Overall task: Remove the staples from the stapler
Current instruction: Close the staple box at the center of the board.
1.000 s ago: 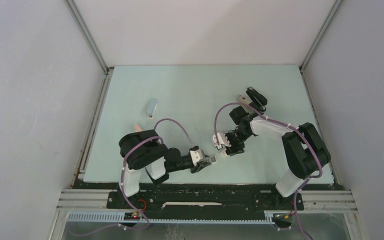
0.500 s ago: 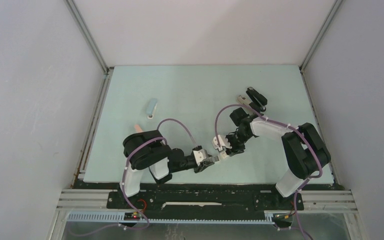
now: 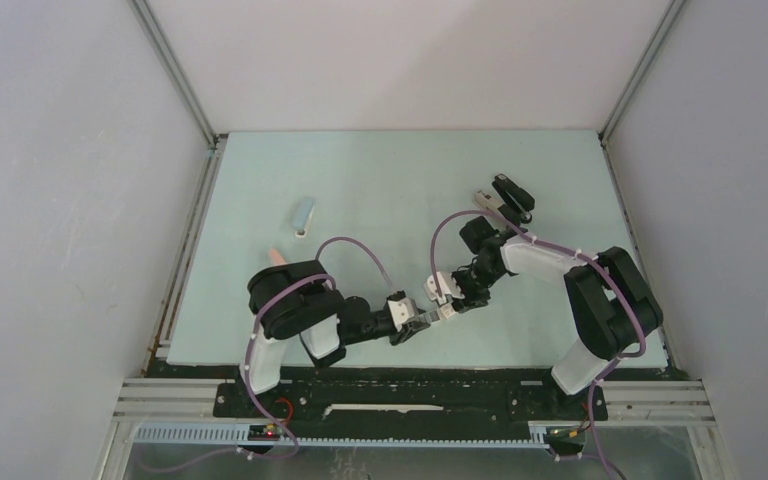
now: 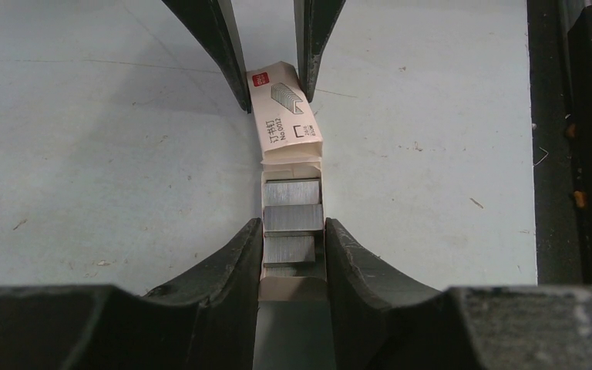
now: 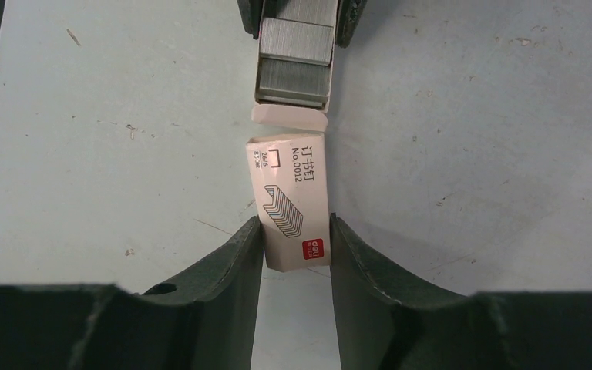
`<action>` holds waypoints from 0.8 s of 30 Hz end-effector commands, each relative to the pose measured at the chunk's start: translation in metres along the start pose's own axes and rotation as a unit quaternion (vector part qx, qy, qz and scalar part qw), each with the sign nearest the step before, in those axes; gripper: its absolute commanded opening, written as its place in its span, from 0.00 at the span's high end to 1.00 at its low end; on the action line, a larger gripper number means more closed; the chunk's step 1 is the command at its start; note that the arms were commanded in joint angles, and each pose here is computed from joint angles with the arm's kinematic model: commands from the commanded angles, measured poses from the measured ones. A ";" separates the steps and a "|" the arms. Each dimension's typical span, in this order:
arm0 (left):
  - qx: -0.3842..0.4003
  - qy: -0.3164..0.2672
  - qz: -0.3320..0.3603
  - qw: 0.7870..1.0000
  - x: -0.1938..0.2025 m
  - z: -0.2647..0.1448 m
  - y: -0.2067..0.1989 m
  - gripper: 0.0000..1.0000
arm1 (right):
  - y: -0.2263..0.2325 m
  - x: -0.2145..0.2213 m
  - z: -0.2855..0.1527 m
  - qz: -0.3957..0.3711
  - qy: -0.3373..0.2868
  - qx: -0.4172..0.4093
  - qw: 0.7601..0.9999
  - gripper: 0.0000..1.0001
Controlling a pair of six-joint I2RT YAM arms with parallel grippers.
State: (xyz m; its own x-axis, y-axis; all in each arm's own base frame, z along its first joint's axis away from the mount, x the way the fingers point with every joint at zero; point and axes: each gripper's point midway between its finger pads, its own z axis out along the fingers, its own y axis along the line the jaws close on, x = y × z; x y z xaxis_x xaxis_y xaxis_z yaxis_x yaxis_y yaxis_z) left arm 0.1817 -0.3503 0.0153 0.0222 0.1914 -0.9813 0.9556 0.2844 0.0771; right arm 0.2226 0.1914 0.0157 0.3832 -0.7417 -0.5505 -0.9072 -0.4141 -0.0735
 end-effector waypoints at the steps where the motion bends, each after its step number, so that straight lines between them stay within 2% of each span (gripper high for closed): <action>1: -0.006 0.010 0.003 1.000 0.008 0.004 0.002 0.61 | 0.003 -0.012 0.002 -0.019 -0.013 -0.003 1.000 0.56; 24: -0.005 -0.002 0.009 1.000 0.000 0.013 -0.001 0.61 | -0.002 -0.011 0.005 -0.009 0.000 0.006 1.000 0.57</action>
State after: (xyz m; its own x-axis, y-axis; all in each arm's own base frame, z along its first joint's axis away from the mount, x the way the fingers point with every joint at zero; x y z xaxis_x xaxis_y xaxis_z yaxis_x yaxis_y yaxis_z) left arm 0.1843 -0.3564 0.0160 0.0267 0.1863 -0.9821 0.9526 0.2931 0.0815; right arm 0.2199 0.1958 0.0151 0.3939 -0.7428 -0.5414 -0.9023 -0.4247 -0.0738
